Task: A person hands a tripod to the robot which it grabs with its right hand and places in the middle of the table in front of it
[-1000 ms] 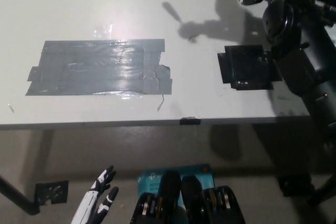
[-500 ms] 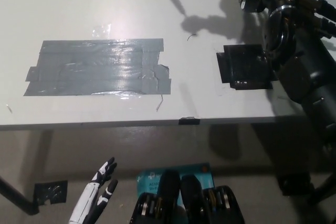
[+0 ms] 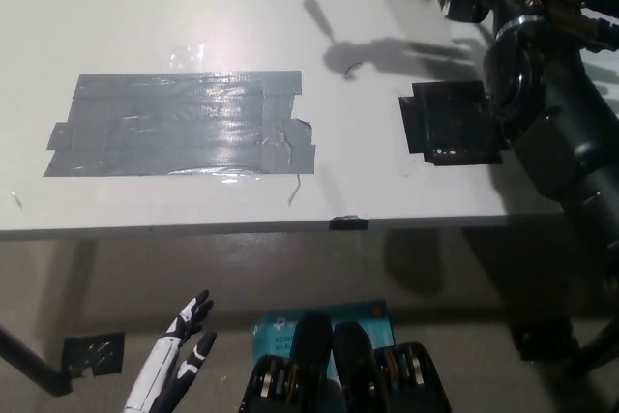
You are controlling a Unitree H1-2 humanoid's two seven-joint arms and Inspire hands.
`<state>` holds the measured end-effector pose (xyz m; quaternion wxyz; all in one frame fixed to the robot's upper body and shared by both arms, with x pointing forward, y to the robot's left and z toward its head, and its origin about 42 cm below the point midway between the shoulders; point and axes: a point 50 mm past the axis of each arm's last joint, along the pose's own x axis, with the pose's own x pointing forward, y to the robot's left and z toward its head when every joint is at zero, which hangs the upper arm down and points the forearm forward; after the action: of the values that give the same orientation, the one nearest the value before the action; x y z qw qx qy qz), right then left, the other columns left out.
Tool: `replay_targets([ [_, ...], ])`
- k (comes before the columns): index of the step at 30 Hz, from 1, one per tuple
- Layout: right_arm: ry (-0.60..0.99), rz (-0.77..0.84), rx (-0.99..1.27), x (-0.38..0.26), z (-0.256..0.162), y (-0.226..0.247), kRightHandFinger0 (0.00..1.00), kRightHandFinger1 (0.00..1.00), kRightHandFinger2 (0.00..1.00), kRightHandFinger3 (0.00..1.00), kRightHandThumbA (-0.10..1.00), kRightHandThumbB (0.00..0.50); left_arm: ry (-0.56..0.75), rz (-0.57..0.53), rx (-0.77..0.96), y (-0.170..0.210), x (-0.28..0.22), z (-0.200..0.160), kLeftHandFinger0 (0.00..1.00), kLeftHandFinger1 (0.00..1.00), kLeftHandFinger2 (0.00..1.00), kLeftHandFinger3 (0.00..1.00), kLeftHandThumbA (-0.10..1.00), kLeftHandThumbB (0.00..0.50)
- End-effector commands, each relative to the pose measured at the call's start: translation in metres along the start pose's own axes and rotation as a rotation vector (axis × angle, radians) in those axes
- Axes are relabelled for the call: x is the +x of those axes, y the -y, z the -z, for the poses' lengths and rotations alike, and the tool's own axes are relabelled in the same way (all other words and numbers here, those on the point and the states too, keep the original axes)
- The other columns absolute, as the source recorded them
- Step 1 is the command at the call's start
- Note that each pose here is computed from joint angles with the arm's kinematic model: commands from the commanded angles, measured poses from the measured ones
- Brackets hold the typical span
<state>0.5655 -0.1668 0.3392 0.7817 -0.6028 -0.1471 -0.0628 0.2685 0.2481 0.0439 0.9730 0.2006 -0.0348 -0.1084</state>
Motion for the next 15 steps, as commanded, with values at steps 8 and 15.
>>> replay_targets([
  [8, 0.135, 0.012, -0.05, -0.005, -0.012, 0.01, 0.0, 0.29, 0.53, 0.36, -0.1, 0.282, 0.052, -0.011, 0.022, -0.009, 0.009, -0.01, 1.0, 1.0, 1.0, 1.0, 0.96, 0.254],
  [15, 0.136, -0.043, -0.064, -0.029, 0.0, -0.03, 0.0, 0.3, 0.81, 0.28, -0.1, 0.21, 0.059, -0.009, 0.014, -0.009, 0.01, -0.011, 1.0, 1.0, 1.0, 1.0, 0.94, 0.249],
])
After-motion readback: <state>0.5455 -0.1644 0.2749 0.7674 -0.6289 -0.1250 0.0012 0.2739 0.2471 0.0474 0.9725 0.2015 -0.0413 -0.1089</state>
